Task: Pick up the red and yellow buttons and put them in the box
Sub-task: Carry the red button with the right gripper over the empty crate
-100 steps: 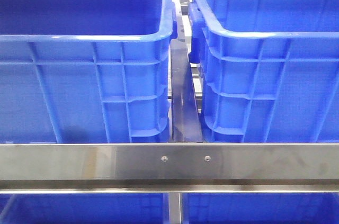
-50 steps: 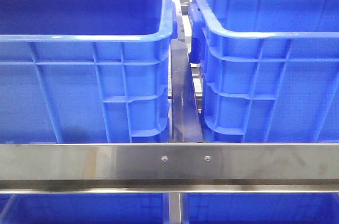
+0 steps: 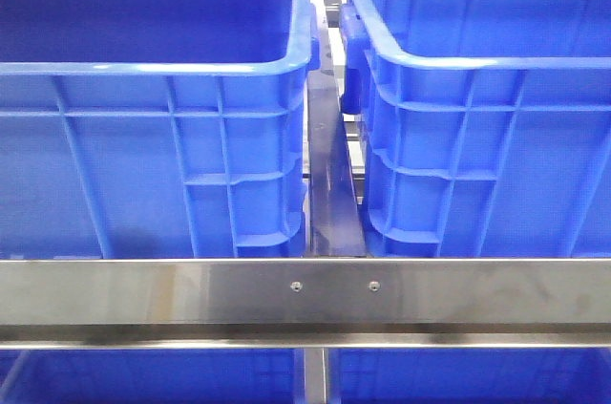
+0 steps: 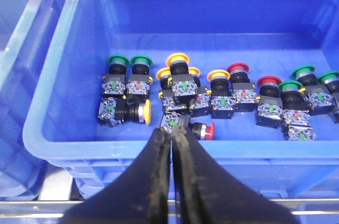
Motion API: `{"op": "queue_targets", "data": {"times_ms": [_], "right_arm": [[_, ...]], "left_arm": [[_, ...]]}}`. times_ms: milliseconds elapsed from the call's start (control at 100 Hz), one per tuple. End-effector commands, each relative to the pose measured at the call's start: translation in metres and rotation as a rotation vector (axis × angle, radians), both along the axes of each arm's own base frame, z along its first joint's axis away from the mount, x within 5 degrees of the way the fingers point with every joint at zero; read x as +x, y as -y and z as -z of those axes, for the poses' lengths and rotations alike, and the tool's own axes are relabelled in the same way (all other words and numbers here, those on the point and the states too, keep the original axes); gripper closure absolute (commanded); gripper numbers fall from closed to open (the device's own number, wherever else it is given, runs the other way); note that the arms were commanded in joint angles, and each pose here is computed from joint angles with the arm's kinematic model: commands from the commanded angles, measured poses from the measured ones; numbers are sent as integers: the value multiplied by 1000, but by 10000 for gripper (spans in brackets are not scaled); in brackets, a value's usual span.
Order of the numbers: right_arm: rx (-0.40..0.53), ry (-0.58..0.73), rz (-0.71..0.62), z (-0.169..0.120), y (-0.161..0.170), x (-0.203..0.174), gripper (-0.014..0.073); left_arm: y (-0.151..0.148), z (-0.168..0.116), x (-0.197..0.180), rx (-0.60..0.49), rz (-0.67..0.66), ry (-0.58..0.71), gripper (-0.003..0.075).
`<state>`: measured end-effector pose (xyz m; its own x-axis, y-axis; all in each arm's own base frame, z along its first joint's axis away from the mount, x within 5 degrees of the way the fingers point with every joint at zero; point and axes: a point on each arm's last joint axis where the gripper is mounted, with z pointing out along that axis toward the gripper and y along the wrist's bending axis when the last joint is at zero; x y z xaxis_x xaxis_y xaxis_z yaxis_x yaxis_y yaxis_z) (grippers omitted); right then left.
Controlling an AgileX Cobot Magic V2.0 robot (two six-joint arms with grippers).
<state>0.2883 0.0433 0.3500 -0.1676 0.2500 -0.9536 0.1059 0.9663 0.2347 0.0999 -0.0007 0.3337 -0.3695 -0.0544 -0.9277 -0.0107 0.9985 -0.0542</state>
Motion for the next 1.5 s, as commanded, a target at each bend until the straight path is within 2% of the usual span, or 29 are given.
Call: {"op": "queue_targets", "data": {"times_ms": [0,120,210,750,1170,1390,1490], "right_arm": [[-76,32,58,-6,4,8,412],[-162,-11,52,11,0,28,412],[-194,-31,65,20,-2,45,412],[-230,-125,84,71,-19,121,412],[-260,-200,111,110,-20,141,412],[-253,-211,83,113,-23,141,410],[-252,-210,83,112,-23,141,378]], "left_arm": [[-1,-15,2,5,-5,110,739],[-1,-15,2,5,-5,110,739],[-1,-15,2,5,-5,110,739],[-1,-15,2,5,-5,110,739],[-1,-15,2,5,-5,110,739],[-1,-15,2,5,-5,110,739],[-1,-15,2,5,-5,110,739]]}}
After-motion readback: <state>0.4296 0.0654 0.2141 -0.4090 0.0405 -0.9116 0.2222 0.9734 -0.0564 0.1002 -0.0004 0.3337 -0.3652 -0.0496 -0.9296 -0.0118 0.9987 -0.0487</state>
